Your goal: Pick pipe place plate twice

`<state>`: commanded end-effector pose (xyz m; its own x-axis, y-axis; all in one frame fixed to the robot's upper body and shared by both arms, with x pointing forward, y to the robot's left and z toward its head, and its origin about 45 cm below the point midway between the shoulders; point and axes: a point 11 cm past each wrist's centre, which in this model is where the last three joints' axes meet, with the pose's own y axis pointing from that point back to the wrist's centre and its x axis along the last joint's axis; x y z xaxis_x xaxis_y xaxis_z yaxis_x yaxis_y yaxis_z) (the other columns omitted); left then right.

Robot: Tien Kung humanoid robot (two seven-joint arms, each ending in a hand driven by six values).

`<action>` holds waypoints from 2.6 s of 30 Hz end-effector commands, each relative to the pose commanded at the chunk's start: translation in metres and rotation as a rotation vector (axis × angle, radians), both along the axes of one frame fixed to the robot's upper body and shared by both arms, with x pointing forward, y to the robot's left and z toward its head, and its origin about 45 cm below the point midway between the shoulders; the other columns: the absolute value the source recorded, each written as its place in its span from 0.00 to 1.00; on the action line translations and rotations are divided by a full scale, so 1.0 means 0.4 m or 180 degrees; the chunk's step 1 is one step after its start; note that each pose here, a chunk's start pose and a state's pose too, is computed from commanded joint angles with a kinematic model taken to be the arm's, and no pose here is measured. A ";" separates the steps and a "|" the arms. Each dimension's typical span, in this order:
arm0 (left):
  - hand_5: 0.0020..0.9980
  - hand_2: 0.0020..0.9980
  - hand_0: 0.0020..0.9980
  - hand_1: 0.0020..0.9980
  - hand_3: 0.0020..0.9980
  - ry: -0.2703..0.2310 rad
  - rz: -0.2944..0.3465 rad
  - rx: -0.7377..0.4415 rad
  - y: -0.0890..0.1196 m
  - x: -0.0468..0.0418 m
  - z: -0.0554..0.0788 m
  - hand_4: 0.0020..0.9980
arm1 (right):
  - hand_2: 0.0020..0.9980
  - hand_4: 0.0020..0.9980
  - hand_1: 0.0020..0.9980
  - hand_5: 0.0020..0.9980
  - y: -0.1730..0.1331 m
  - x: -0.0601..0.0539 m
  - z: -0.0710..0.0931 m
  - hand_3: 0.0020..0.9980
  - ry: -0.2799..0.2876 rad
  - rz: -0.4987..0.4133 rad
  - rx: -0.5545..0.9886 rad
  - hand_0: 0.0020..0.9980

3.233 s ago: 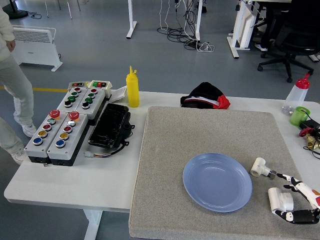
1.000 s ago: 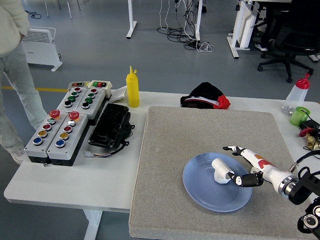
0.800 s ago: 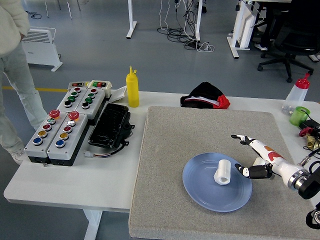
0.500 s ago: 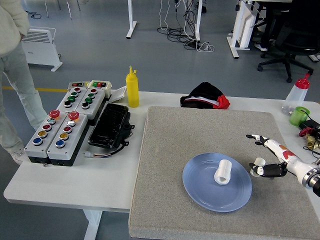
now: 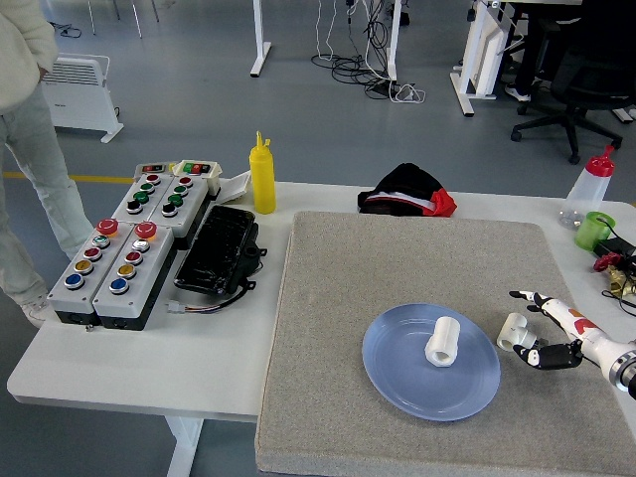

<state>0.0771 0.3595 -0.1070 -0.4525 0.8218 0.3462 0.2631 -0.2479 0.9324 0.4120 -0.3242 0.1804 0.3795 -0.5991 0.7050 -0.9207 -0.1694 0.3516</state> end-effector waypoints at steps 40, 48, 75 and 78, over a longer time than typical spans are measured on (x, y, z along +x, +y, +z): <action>1.00 0.61 0.59 0.57 0.60 -0.0028 -0.0034 -0.0003 0.004 0.019 0.005 0.49 | 0.58 0.51 0.49 0.03 0.017 0.012 -0.044 0.73 -0.0181 -0.0146 0.0296 0.37; 1.00 0.61 0.59 0.57 0.60 -0.0041 -0.0039 -0.0012 0.002 0.026 0.006 0.48 | 0.57 0.49 0.46 0.03 0.002 0.017 -0.010 0.71 -0.0367 -0.0189 0.0356 0.32; 1.00 0.60 0.59 0.57 0.60 -0.0040 -0.0033 -0.0010 0.003 0.021 0.005 0.48 | 0.66 0.49 0.61 0.05 0.308 -0.091 0.153 0.75 -0.0808 0.1201 0.0481 0.55; 1.00 0.60 0.59 0.57 0.60 -0.0036 -0.0038 -0.0009 0.004 0.020 0.005 0.48 | 0.66 0.49 0.61 0.05 0.324 -0.100 0.137 0.75 -0.0756 0.1293 0.0388 0.55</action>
